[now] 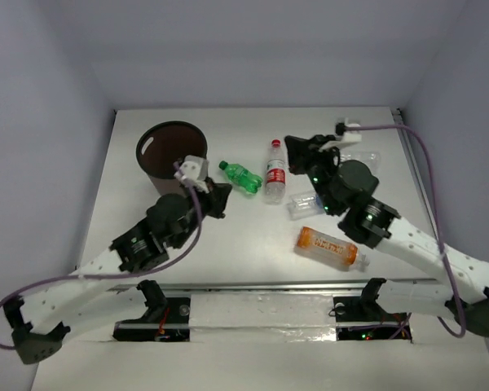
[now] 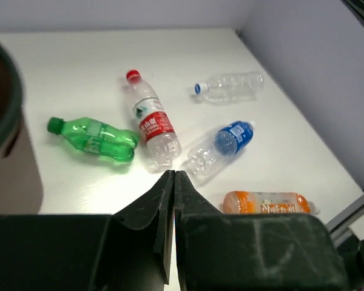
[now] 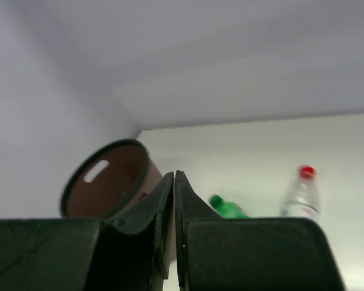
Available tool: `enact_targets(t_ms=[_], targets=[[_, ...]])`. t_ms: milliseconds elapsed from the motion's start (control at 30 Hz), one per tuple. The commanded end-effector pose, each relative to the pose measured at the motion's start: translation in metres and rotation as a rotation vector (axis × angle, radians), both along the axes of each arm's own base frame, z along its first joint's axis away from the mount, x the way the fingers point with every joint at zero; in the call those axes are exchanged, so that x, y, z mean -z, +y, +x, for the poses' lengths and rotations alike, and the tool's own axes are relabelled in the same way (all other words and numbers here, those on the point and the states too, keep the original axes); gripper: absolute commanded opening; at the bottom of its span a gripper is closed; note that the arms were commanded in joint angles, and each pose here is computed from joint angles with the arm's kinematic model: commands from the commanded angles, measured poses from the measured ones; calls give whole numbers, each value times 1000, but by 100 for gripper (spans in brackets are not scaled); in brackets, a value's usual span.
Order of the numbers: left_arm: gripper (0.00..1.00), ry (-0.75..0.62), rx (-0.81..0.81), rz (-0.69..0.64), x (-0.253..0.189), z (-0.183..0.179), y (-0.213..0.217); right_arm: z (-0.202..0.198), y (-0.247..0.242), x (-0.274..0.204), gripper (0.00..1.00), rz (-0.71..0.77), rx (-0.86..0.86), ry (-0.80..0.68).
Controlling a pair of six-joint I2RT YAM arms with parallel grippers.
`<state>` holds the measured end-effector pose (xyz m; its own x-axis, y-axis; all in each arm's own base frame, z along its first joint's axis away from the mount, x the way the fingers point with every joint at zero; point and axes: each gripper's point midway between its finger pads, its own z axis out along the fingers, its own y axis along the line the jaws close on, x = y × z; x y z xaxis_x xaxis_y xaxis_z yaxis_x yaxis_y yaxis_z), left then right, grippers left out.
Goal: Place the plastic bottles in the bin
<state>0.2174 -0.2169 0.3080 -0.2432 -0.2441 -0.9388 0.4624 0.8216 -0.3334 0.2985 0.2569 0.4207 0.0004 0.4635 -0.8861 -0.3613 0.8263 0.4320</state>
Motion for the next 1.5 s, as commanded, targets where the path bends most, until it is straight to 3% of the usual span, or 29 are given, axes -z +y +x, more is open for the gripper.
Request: enact_targets(t_ms=[0,100,133,200,233,300,367,400,433,533,567,600,667,700,767,900,1200,1467], targets=[[6,-1,29,-34,-25,18,-39,-17,-72,17,7,126,135,53],[28,32,10,44,-5,43,-70,-40,-100,32,8,155,131,90],[42,9,0,41,-17,52,-78,-46,-109,46,8,143,143,115],[50,41,-16,138,12,73,-103,-67,-134,46,8,189,145,110],[56,30,-18,139,1,81,-113,-71,-141,57,9,189,157,121],[59,97,-23,232,41,111,-132,-87,-160,57,9,237,152,101],[63,131,28,233,42,128,-155,-94,-166,66,10,244,146,103],[64,184,29,299,76,140,-164,-100,-171,66,12,254,138,98],[66,167,17,284,63,154,-171,-103,-170,67,14,250,117,97],[73,216,23,367,102,176,-189,-108,-165,74,23,222,73,109],[74,210,7,365,92,189,-193,-108,-163,75,26,210,64,113],[76,236,4,405,115,196,-199,-108,-161,78,30,192,60,119],[77,232,-21,410,111,217,-198,-108,-157,82,43,165,44,126],[77,252,-26,438,130,222,-202,-107,-156,83,49,158,43,126],[77,248,-71,447,129,241,-193,-109,-155,83,54,155,30,122],[77,268,-111,490,154,257,-186,-110,-155,82,55,142,21,106],[76,229,-213,497,158,278,-170,-109,-139,85,55,112,-35,109],[72,293,-176,558,197,285,-170,-108,-135,85,55,101,-48,105]])
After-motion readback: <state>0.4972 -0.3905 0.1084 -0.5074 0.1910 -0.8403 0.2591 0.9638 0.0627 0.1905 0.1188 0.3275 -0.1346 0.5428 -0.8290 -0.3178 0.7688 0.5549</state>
